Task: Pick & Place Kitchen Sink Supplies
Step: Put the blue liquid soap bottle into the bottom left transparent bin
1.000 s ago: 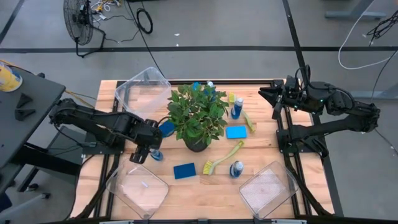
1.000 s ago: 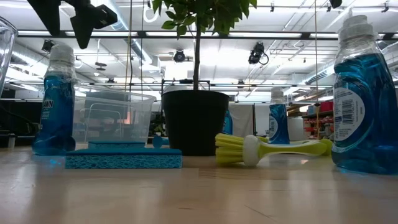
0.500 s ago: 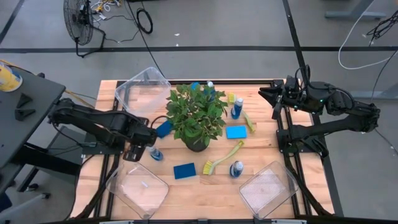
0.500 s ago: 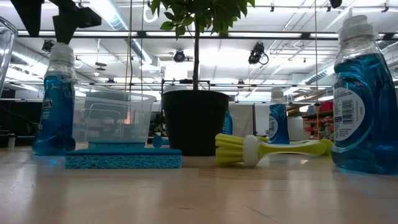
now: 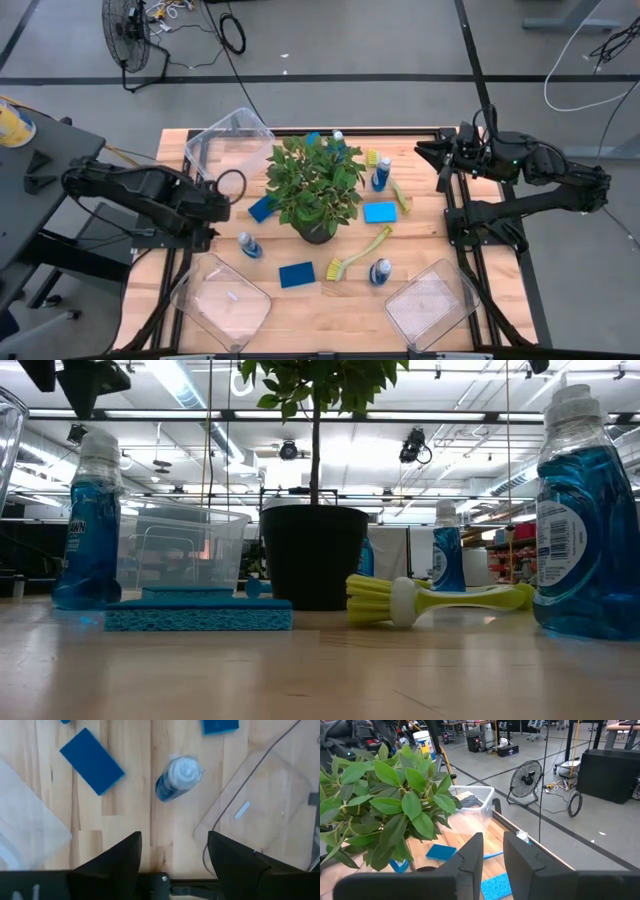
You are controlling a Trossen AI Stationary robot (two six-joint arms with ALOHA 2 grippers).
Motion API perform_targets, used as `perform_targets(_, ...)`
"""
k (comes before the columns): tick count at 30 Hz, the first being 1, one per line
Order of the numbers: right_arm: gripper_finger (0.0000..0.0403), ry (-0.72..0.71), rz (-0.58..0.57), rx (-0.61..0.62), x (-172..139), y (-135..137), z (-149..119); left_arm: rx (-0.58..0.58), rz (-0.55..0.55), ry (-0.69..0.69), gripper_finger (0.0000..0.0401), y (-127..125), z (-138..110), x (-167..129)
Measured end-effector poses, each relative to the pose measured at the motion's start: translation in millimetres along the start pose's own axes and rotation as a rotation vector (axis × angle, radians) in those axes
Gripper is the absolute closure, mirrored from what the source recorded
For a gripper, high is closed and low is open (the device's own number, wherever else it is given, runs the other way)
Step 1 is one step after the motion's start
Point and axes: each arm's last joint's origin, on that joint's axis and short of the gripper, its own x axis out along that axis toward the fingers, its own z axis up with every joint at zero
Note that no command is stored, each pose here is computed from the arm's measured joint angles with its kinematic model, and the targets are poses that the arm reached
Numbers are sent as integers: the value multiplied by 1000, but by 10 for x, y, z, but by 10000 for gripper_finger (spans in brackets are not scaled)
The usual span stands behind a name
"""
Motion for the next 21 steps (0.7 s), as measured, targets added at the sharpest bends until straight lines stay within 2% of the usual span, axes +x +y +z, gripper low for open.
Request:
perform_targets(5,323,4,-2,-2,14,6,-2,-43,-32,-112,169,16,-62,54)
perform_targets(9,323,6,-3,-3,20,8,-4,-42,-42,-145,169,16,-79,155)
perform_targets(13,323,6,-2,-3,20,9,-4,16,-46,-144,169,7,-81,278)
perform_targets(21,323,6,-3,-3,21,9,-4,61,-82,-226,169,-27,-14,434)
